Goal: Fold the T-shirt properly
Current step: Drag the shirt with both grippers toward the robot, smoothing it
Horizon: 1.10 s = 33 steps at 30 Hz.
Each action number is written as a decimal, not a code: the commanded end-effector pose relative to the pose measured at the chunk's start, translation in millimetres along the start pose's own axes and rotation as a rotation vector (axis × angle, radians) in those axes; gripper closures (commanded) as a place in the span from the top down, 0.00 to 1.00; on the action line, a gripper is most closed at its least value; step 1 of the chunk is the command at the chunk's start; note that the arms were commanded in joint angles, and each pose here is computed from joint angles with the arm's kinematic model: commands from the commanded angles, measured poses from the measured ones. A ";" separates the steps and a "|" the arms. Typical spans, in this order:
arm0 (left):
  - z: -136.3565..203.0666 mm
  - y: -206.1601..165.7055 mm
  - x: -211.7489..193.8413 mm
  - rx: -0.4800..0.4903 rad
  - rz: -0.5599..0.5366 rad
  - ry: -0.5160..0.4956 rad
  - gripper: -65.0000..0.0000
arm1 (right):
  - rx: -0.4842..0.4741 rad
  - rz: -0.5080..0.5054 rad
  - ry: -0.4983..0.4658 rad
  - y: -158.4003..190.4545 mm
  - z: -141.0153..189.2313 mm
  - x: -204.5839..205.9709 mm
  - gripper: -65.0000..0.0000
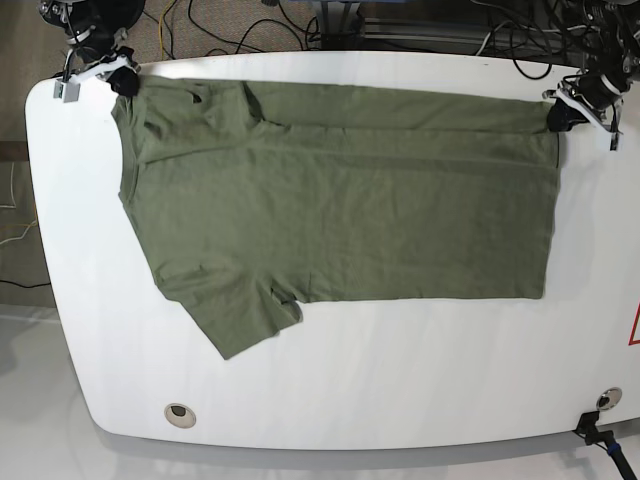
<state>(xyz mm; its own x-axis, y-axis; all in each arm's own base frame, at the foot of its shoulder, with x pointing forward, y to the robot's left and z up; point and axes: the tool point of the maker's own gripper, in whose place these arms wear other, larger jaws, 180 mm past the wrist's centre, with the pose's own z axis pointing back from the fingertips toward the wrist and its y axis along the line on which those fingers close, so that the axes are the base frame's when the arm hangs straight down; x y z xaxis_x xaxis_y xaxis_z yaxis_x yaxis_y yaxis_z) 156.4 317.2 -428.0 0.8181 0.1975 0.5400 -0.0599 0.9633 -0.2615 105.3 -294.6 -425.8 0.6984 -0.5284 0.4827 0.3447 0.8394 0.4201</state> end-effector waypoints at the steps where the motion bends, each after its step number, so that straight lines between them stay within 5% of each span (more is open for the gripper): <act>1: 7.3 14.4 -37.5 0.065 -0.024 0.163 0.03 | -0.018 0.044 0.009 -0.7 6.9 4.4 0.00; 13: 25.6 19.9 -80.8 0.083 -0.004 0.259 0.03 | 0.025 0.089 0.079 13.1 -5.5 -2.2 0.00; 33: 25.3 21.0 -77.5 0.085 -0.011 0.255 0.03 | -0.024 0.123 0.091 3.6 -4.2 -1.1 0.00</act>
<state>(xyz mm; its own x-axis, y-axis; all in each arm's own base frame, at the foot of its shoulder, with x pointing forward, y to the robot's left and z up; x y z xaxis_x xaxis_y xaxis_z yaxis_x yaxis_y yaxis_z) 122.1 318.2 -430.3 0.8315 0.2151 0.5122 -0.0770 0.9577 -0.2772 116.2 -280.2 -425.8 0.7581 -0.4507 0.4713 0.2658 0.8735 0.4078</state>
